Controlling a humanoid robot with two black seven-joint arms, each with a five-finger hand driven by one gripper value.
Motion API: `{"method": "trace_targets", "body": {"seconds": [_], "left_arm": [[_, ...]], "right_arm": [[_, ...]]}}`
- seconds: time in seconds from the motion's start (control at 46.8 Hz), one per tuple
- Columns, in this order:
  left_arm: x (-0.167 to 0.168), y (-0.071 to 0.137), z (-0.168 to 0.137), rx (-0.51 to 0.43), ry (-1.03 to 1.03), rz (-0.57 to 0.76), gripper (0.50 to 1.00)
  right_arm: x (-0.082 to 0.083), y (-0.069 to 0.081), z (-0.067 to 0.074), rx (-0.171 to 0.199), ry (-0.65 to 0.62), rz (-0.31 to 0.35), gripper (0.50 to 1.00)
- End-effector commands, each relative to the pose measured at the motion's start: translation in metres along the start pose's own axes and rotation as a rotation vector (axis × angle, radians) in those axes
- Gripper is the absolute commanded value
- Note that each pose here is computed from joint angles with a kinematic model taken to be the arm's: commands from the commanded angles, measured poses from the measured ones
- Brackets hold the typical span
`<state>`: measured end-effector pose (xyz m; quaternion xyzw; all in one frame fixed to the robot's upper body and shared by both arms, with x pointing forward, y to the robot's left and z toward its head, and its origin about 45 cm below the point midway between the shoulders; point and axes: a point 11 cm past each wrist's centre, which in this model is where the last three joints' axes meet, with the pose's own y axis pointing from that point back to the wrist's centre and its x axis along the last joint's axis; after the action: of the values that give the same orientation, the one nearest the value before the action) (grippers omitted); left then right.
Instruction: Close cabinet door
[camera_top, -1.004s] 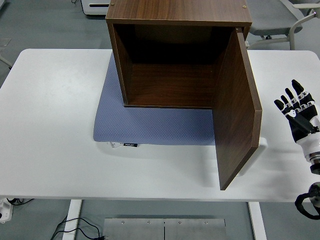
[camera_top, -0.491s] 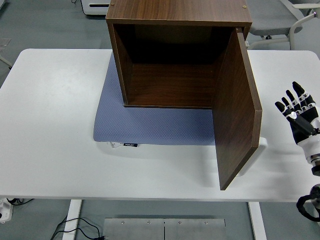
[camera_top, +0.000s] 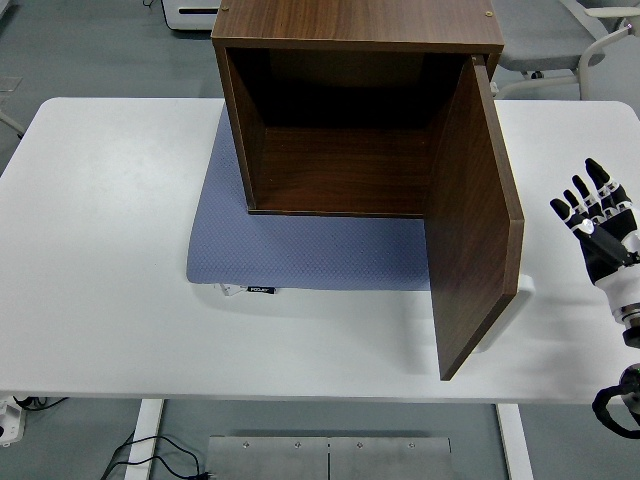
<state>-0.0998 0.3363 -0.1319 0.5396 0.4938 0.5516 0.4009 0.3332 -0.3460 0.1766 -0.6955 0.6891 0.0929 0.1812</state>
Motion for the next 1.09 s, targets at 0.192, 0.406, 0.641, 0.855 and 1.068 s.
{"method": "trace_targets", "body": {"seconds": [0.192, 0.406, 0.641, 0.855, 1.068], "left_arm": [[0.000, 0.000, 0.000, 0.000, 0.000, 0.000, 1.000], [0.000, 0.000, 0.000, 0.000, 0.000, 0.000, 1.000], [0.000, 0.000, 0.000, 0.000, 0.000, 0.000, 1.000], [0.000, 0.000, 0.000, 0.000, 0.000, 0.000, 1.000], [0.000, 0.000, 0.000, 0.000, 0.000, 0.000, 1.000]], "right_arm": [[0.000, -0.001, -0.002, 0.006, -0.001, 0.003, 1.000], [0.005, -0.001, -0.006, 0.014, 0.007, 0.010, 1.000], [0.014, -0.001, -0.015, 0.017, 0.036, 0.009, 1.000], [0.018, 0.000, -0.020, 0.023, 0.040, 0.006, 1.000], [0.015, 0.006, -0.017, 0.013, 0.015, -0.032, 1.000]]}}
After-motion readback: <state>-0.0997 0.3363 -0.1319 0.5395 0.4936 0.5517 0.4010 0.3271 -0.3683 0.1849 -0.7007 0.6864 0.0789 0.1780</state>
